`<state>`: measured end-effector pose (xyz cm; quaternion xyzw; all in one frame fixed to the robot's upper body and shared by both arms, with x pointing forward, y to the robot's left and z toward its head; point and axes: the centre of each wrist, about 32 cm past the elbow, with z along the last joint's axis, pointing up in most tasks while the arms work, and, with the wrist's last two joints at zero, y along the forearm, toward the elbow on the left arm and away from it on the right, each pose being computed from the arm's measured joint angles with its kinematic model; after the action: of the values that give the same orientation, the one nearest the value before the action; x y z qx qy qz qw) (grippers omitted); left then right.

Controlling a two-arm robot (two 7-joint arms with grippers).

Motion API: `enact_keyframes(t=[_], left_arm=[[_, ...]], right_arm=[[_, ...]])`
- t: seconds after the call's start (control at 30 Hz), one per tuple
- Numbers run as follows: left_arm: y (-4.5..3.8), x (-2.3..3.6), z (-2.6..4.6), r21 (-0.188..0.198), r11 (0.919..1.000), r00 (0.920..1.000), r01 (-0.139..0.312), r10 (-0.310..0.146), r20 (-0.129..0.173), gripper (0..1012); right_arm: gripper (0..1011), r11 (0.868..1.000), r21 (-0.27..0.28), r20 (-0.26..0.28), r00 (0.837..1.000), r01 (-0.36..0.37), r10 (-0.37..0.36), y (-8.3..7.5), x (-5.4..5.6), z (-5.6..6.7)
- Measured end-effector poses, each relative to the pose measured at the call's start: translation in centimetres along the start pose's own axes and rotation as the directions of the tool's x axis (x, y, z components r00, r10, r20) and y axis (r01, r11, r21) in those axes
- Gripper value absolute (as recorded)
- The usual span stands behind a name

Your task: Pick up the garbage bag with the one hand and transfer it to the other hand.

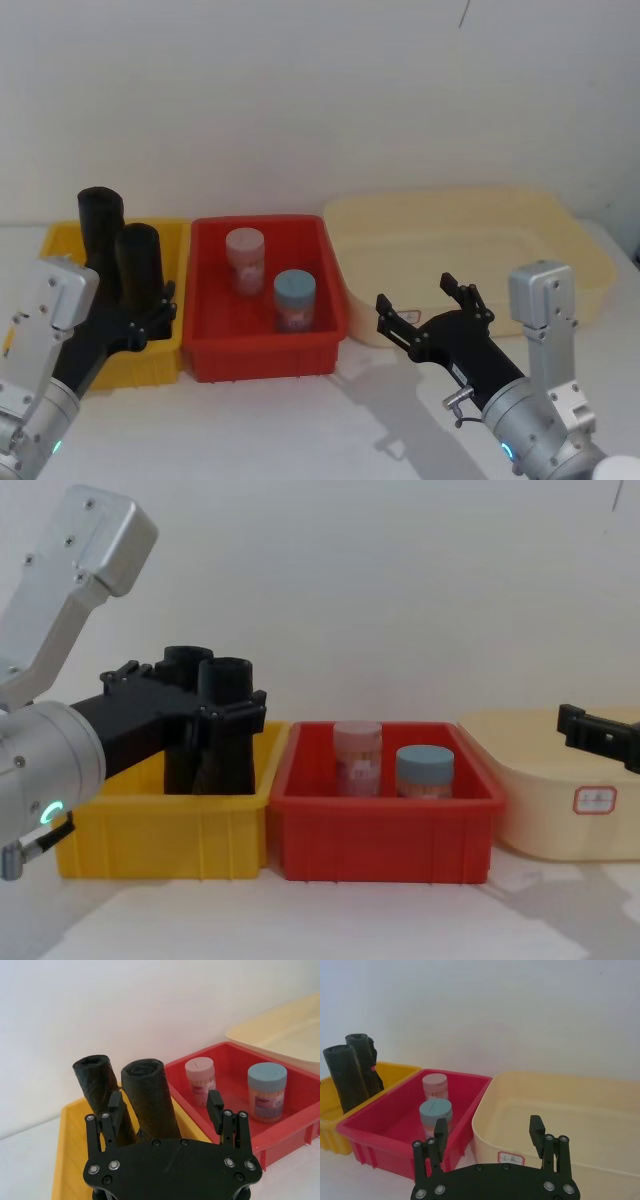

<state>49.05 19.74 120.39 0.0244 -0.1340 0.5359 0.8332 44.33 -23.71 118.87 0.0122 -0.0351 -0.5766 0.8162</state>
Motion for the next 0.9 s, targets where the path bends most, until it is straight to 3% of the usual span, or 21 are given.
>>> enact_keyframes(t=[0.3, 0.9], left_arm=[[0.23, -0.14, -0.1, -0.019, 0.9995, 0.9997, -0.025, 0.025, -0.004, 1001], [0.17, 0.13, -1.02, -0.005, 0.999, 0.997, -0.045, 0.044, -0.064, 1001]], right_arm=[[1000, 1.0, 0.0, 0.0, 1.0, 0.0, 0.0, 0.0, 0.0, 0.0], [1000, 1.0, 0.0, 0.0, 1.0, 0.0, 0.0, 0.0, 0.0, 0.0]])
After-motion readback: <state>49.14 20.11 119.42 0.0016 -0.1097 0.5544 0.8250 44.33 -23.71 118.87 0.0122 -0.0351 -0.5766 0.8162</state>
